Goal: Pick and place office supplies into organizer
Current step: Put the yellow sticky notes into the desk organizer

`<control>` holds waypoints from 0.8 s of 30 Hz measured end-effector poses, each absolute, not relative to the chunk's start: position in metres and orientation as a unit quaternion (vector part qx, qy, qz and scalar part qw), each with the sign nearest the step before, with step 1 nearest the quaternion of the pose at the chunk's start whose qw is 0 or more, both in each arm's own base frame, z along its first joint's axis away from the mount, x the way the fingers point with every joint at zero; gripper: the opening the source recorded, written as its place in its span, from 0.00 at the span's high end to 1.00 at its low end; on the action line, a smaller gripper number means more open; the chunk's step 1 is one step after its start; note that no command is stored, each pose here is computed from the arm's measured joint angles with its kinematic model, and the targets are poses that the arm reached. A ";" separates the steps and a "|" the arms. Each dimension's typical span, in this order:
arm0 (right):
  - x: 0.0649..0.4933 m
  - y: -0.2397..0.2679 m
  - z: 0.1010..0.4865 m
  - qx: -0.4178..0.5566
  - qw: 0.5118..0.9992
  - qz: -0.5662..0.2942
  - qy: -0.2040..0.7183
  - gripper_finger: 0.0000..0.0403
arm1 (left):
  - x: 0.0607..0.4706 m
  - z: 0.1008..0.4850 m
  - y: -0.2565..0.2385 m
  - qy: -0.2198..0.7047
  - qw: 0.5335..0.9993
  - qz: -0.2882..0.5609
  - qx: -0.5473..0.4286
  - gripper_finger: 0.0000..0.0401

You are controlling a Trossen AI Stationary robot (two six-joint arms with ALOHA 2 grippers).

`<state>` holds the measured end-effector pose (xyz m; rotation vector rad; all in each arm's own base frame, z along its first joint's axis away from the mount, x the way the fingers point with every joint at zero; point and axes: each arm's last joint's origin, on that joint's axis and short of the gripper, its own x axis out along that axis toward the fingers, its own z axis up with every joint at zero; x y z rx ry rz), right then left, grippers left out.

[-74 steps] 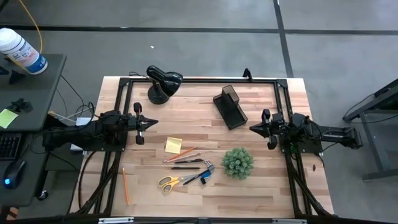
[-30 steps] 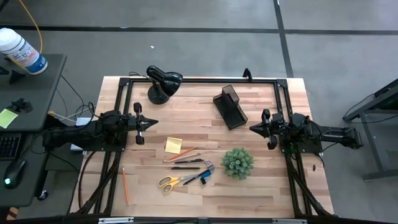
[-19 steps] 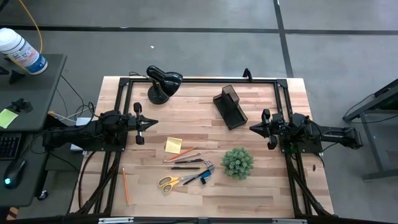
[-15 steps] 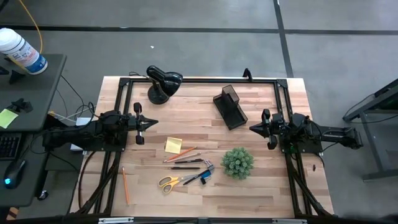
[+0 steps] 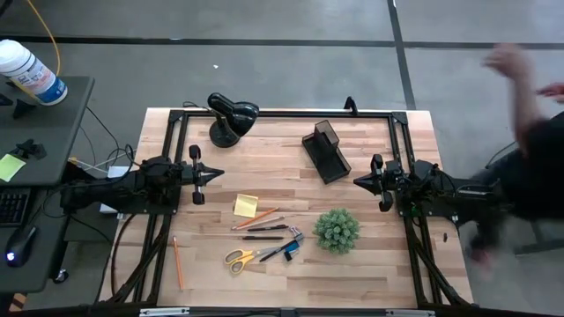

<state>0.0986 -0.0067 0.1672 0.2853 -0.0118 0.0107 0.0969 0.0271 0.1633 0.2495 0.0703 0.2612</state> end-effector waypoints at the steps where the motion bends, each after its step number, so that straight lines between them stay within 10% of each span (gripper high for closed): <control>1: 0.099 -0.007 0.167 0.142 0.990 0.005 -0.006 0.97 | 0.097 0.163 0.027 0.033 0.985 0.130 0.112 1.00; 24: 0.093 -0.015 0.221 0.078 0.985 -0.137 -0.075 0.97 | 0.097 0.165 0.028 0.011 0.989 0.144 0.016 1.00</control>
